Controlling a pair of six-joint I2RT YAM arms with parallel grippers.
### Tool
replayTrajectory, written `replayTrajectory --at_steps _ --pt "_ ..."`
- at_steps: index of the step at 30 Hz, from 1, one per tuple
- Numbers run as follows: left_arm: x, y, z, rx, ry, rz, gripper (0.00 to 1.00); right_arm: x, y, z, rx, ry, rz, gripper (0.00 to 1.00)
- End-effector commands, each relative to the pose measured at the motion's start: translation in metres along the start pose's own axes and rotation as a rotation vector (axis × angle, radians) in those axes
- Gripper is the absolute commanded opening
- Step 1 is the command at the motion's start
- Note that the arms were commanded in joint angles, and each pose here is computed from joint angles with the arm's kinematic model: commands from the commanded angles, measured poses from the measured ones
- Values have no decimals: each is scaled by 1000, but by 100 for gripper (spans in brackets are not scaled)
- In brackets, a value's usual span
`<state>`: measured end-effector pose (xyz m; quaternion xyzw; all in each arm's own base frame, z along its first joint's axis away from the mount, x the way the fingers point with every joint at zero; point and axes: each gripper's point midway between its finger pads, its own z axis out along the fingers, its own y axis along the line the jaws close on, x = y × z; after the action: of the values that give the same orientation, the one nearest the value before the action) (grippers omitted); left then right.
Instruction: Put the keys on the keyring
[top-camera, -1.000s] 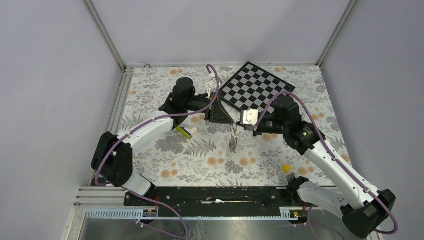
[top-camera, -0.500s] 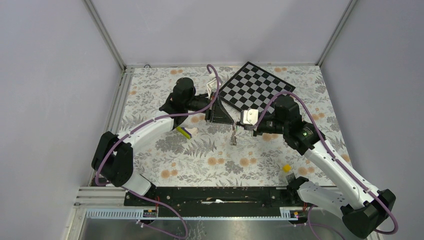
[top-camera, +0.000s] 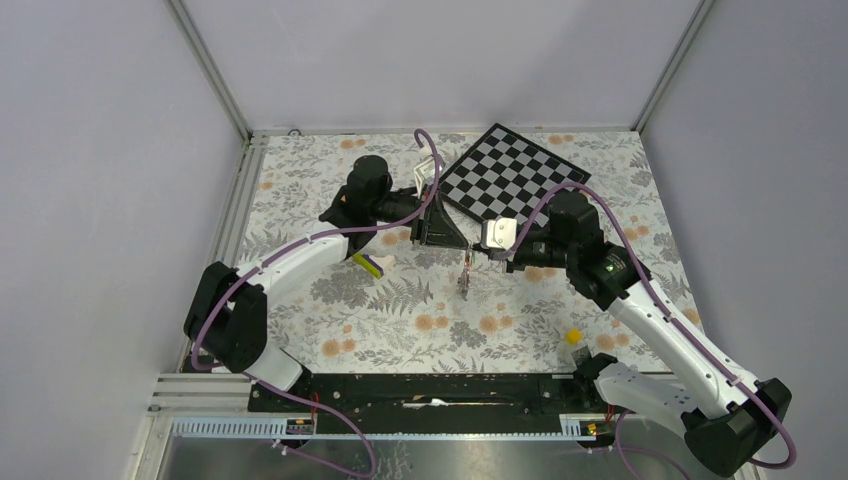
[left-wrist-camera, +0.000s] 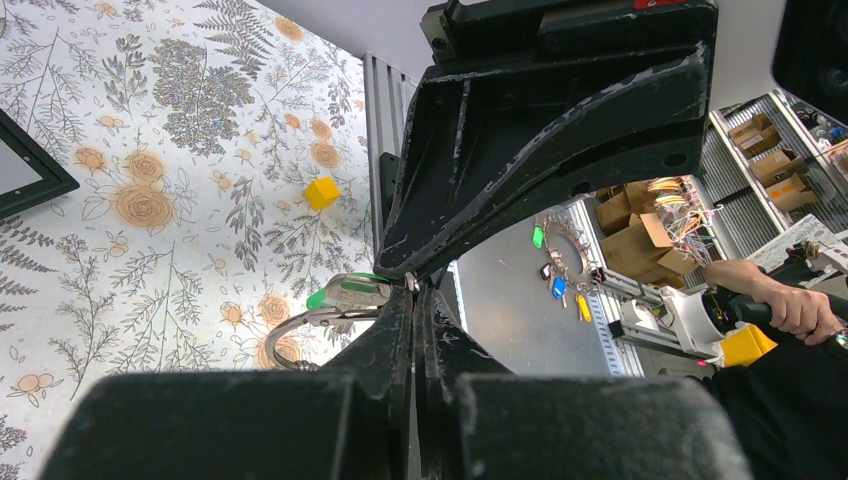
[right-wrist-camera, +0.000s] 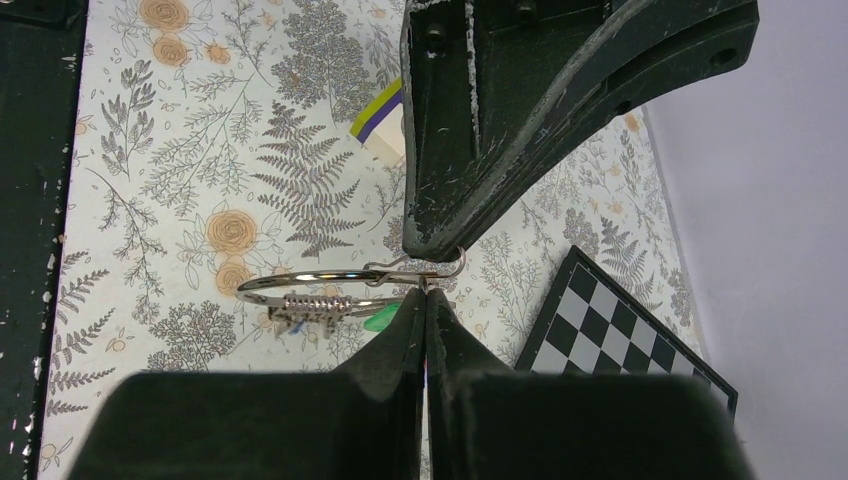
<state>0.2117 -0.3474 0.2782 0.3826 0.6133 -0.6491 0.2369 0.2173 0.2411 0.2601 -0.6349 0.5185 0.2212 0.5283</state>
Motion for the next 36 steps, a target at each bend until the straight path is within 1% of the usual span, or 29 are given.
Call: replayTrajectory --at_steps 1,36 --pt "-2 -4 3 23 -11 52 0 -17 -7 -4 24 -54 -28 0" --pt "-4 2 8 5 -14 52 0 -21 -6 -5 20 -67 -25 0"
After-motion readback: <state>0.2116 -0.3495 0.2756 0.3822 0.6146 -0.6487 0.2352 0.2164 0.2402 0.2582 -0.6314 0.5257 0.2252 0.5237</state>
